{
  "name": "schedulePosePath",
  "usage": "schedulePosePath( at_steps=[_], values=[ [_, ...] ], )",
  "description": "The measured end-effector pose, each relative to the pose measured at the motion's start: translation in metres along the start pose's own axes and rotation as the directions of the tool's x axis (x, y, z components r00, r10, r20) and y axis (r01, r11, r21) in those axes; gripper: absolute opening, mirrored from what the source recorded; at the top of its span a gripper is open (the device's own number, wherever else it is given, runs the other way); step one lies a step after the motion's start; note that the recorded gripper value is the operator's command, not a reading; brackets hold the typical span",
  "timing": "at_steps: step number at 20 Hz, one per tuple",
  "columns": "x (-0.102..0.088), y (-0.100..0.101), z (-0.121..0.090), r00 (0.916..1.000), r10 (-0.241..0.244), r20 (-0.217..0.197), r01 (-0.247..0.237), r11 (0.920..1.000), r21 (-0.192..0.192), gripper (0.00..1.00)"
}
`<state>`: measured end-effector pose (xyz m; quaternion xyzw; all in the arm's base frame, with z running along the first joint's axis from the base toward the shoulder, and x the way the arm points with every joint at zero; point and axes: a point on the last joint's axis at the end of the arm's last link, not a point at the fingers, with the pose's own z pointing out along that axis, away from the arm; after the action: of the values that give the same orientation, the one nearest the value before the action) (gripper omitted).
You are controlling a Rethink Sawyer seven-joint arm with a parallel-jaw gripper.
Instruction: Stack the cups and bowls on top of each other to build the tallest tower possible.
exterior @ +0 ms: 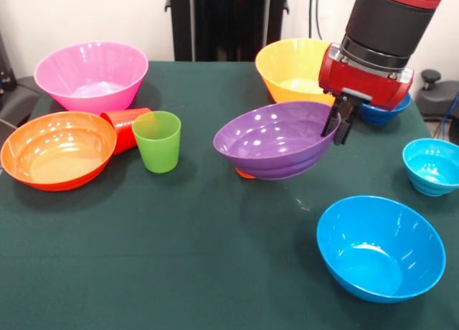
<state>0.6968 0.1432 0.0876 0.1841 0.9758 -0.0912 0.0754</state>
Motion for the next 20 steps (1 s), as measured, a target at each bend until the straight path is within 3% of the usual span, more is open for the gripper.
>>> schedulePosePath(
  at_steps=[7,9,20],
  values=[
    [-0.012,-0.010,0.002,0.9997,0.024,-0.011,-0.024,0.9997,0.005,0.00],
    [-0.023,-0.011,0.004,0.9991,0.032,-0.027,-0.031,0.9994,0.016,0.00],
    [-0.077,0.014,0.011,0.9962,0.049,-0.072,-0.046,0.9984,0.032,0.00]
  ],
)
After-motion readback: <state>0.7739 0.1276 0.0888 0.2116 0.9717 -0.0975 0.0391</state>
